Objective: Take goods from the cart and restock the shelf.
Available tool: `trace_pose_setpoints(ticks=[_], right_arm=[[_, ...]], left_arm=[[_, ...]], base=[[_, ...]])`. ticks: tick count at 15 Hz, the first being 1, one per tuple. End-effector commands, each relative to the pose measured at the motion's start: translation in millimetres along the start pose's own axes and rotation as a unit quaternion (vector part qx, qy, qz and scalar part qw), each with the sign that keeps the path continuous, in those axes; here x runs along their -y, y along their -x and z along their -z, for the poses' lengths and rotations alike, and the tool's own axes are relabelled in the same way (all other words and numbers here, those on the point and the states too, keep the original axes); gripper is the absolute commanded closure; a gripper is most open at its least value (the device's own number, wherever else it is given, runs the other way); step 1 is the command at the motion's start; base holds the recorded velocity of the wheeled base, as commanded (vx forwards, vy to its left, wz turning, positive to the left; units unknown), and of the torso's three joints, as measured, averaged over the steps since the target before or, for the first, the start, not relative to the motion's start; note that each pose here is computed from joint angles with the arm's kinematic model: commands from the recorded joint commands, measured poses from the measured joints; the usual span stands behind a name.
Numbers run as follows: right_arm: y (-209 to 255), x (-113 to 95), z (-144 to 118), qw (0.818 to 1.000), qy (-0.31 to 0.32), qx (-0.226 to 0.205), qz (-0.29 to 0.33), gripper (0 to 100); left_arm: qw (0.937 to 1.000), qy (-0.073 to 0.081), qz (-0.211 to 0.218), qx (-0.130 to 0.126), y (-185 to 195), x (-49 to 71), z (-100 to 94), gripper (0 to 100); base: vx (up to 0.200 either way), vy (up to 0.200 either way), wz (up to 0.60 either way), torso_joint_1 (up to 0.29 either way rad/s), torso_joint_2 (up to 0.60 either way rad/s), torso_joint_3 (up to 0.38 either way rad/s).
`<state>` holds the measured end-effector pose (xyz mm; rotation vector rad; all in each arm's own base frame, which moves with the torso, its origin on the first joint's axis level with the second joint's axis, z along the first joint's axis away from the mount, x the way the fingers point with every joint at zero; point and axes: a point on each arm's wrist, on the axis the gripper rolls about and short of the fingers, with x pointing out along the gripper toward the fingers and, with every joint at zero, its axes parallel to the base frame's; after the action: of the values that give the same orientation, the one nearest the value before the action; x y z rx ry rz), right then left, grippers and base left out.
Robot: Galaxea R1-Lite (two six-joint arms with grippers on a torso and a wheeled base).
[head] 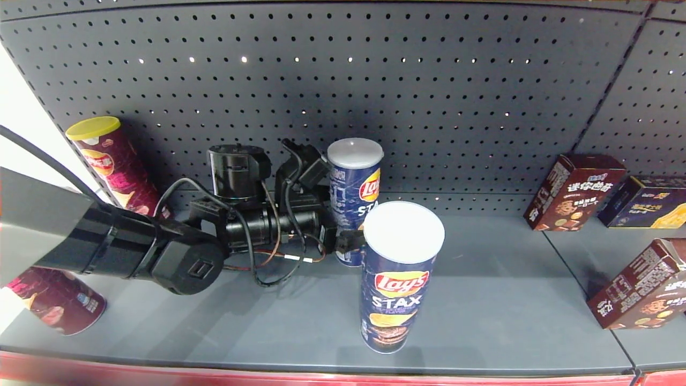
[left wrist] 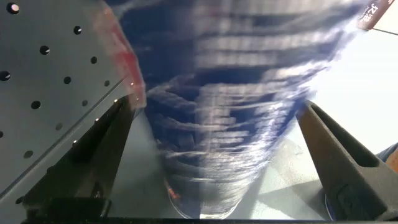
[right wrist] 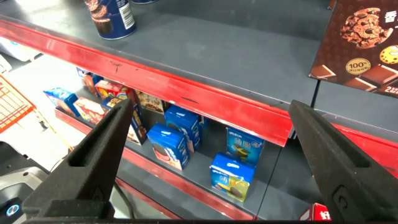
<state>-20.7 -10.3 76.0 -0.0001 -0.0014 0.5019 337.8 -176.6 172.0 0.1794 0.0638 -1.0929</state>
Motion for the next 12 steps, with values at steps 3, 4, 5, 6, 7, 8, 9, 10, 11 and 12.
trace_pose_setpoints(ticks=[3,4,5,6,7,8,9,10,11,12], right_arm=[[0,0,0,1.000,0.001,-0.001,-0.001,0],[0,0,0,1.000,0.001,-0.001,-0.001,0],[0,0,0,1.000,0.001,-0.001,-0.001,0],[0,0,0,1.000,0.001,-0.001,-0.001,0],[0,0,0,1.000,0.000,-0.001,-0.001,0],[0,0,0,1.000,0.001,-0.001,-0.001,0],[0,0,0,1.000,0.001,-0.001,-0.001,0],[0,0,0,1.000,0.001,-0.001,-0.001,0],[0,0,0,1.000,0.001,-0.001,-0.001,0],[0,0,0,1.000,0.001,-0.001,-0.001,0]], left_arm=[[0.9996,-0.014,-0.023,-0.002,12,2.4,-3.3,0],[0.9994,-0.017,-0.029,-0.007,15,2.8,-1.9,0],[0.9986,-0.024,-0.043,-0.017,21,5.6,1.6,0],[0.9983,-0.022,-0.048,-0.023,22,7.0,4.3,0],[0.9974,-0.020,-0.062,-0.030,23,6.9,6.0,0],[0.9955,-0.021,-0.085,-0.035,22,6.1,5.8,0],[0.9939,-0.022,-0.101,-0.037,22,5.8,4.6,0],[0.9931,-0.022,-0.108,-0.039,22,5.5,4.5,0],[0.9931,-0.022,-0.108,-0.039,22,5.5,4.5,0],[0.9928,-0.024,-0.113,-0.032,22,4.7,5.0,0]], base=[[0.000,0.000,0.00,0.000,0.00,0.000],[0.000,0.000,0.00,0.000,0.00,0.000],[0.000,0.000,0.00,0.000,0.00,0.000],[0.000,0.000,0.00,0.000,0.00,0.000],[0.000,0.000,0.00,0.000,0.00,0.000],[0.000,0.000,0.00,0.000,0.00,0.000],[0.000,0.000,0.00,0.000,0.00,0.000],[0.000,0.000,0.00,0.000,0.00,0.000],[0.000,0.000,0.00,0.000,0.00,0.000],[0.000,0.000,0.00,0.000,0.00,0.000]])
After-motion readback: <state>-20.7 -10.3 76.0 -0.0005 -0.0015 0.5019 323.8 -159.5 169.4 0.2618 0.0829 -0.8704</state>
